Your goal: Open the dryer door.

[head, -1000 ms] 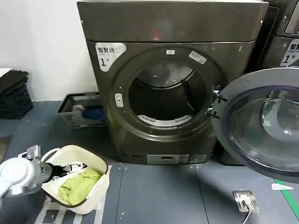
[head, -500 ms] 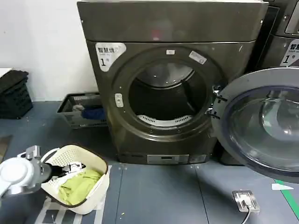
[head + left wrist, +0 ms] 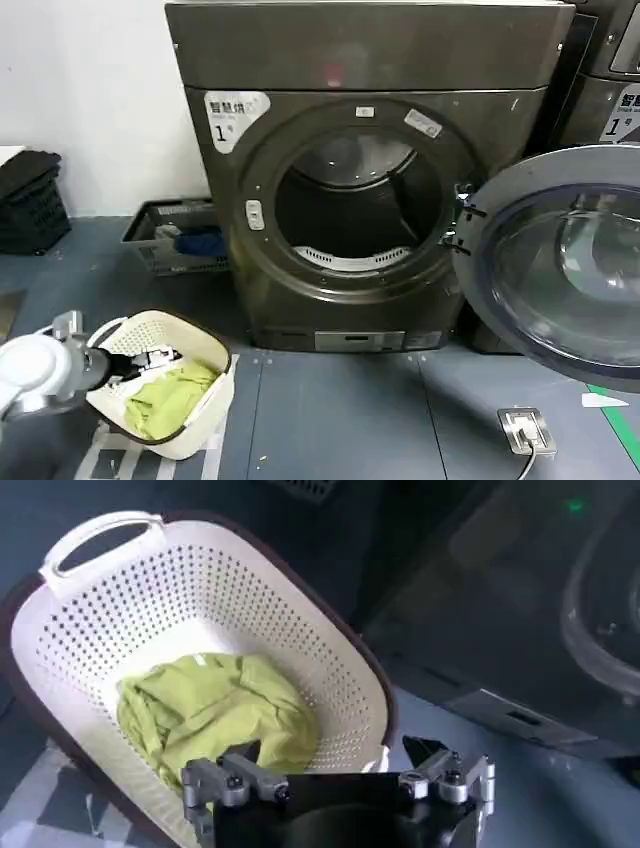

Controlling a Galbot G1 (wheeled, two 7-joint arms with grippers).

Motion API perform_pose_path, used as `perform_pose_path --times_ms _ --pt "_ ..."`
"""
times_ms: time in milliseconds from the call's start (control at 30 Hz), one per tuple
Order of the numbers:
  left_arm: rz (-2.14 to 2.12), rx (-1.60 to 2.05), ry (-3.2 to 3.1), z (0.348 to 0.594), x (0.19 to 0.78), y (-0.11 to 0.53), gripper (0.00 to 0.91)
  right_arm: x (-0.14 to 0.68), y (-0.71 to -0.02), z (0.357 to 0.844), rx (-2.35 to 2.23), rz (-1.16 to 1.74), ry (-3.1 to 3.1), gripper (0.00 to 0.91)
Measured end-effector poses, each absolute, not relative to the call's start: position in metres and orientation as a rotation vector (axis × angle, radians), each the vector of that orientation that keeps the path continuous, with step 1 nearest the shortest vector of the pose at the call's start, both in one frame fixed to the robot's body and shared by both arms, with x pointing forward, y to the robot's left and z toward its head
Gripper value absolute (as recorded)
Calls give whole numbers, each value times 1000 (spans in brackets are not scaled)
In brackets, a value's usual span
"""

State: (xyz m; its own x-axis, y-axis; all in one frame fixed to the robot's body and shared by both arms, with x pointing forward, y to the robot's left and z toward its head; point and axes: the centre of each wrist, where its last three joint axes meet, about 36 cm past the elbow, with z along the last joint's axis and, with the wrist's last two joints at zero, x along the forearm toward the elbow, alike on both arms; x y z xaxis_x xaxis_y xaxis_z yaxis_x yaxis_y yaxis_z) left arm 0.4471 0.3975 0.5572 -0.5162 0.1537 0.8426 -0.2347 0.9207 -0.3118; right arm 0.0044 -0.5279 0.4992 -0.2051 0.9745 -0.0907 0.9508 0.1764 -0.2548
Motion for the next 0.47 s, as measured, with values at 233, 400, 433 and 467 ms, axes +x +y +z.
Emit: perform_pose_path --times_ms 233,400,433,467 --pt "500 79 -2043 560 448 400 907 4 -528 499 -1918 390 -2337 907" --pt "505 82 -2046 561 449 401 907 4 -528 499 -1918 389 -2338 907" --pt "507 83 -2045 561 450 402 907 4 -528 498 -1918 389 -2338 907" --pt "507 84 -2045 561 450 402 907 4 -528 498 -1918 388 -2338 907"
